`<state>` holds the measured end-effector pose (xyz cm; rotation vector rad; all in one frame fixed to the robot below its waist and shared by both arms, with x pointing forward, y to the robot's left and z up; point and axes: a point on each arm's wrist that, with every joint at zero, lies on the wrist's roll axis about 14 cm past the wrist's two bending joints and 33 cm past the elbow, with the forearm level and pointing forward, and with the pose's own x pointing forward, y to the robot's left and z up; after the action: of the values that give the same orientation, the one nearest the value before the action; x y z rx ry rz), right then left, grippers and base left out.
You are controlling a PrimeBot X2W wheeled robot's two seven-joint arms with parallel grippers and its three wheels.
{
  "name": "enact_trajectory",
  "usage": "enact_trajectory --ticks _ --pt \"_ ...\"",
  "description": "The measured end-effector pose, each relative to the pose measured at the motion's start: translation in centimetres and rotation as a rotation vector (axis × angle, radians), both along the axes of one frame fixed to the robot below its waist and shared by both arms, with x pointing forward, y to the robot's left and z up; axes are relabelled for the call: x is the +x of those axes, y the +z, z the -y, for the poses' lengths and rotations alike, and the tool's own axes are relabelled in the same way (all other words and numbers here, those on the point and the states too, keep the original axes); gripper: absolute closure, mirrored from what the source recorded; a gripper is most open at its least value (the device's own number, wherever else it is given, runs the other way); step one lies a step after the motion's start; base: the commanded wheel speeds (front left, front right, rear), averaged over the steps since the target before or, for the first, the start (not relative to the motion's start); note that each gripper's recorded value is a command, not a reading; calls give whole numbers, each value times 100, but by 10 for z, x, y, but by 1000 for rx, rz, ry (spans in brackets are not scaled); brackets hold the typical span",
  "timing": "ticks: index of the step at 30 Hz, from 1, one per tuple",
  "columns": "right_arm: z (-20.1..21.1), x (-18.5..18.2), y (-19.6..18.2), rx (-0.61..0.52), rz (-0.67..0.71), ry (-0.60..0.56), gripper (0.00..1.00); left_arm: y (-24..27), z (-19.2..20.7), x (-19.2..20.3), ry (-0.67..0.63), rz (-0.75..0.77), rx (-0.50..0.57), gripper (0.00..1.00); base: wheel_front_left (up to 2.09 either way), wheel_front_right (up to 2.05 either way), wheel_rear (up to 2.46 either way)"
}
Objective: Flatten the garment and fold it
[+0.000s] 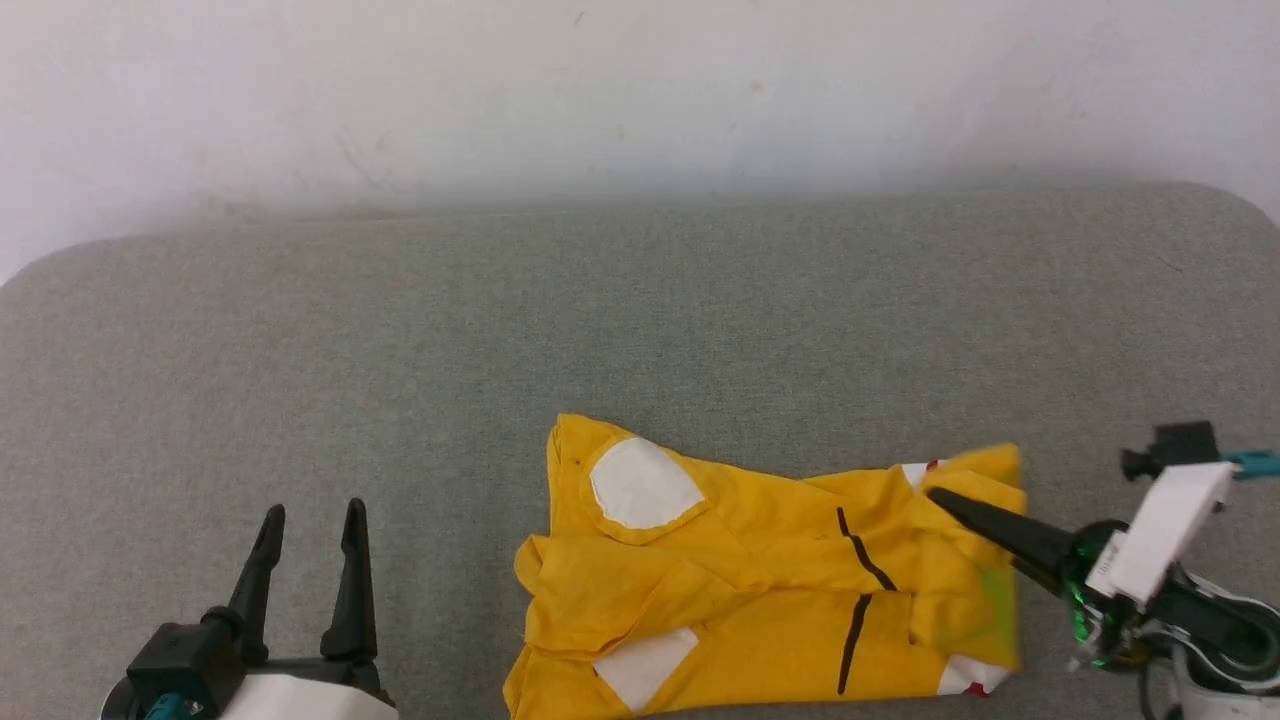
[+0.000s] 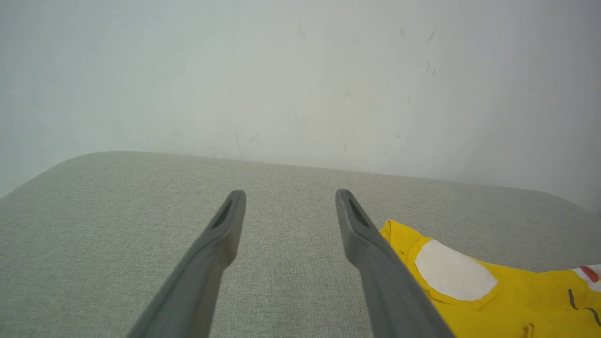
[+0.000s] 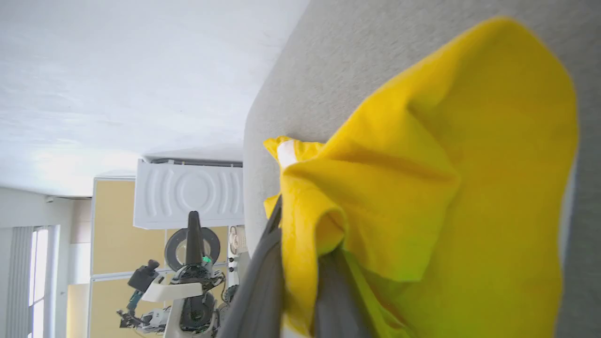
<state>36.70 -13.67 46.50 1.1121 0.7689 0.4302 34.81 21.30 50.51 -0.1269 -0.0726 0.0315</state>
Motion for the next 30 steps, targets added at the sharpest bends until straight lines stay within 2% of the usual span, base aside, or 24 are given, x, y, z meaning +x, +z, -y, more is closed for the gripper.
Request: enact_trajectory --ticks 5,9,13,16,18,19,24,27,30 --pt "-47 7 18 143 31 104 100 -2 -2 0 7 -8 -1 0 0 0 0" --pt "-106 2 18 239 5 212 100 1 -2 3 10 4 -12 0 0 0 0" --pt "-157 -12 5 202 -21 323 100 1 -9 3 32 5 -12 0 0 0 0" --pt "-176 -11 -10 123 -12 336 100 -1 -13 3 43 -1 -16 0 0 0 0" --pt "-181 -4 -20 49 12 323 51 -3 -16 4 53 -7 -18 0 0 0 0" --pt "-183 -2 -25 18 22 322 0 -4 -17 4 57 -10 -18 0 0 0 0" --pt "-206 -10 -26 -91 112 448 0 -11 -21 5 72 -31 -18 0 0 0 0" --pt "-207 -7 -14 -255 308 543 0 -12 -21 6 70 -36 -21 0 0 0 0" --pt "-194 1 -4 -430 515 581 0 -12 -19 8 65 -32 -22 0 0 0 0"
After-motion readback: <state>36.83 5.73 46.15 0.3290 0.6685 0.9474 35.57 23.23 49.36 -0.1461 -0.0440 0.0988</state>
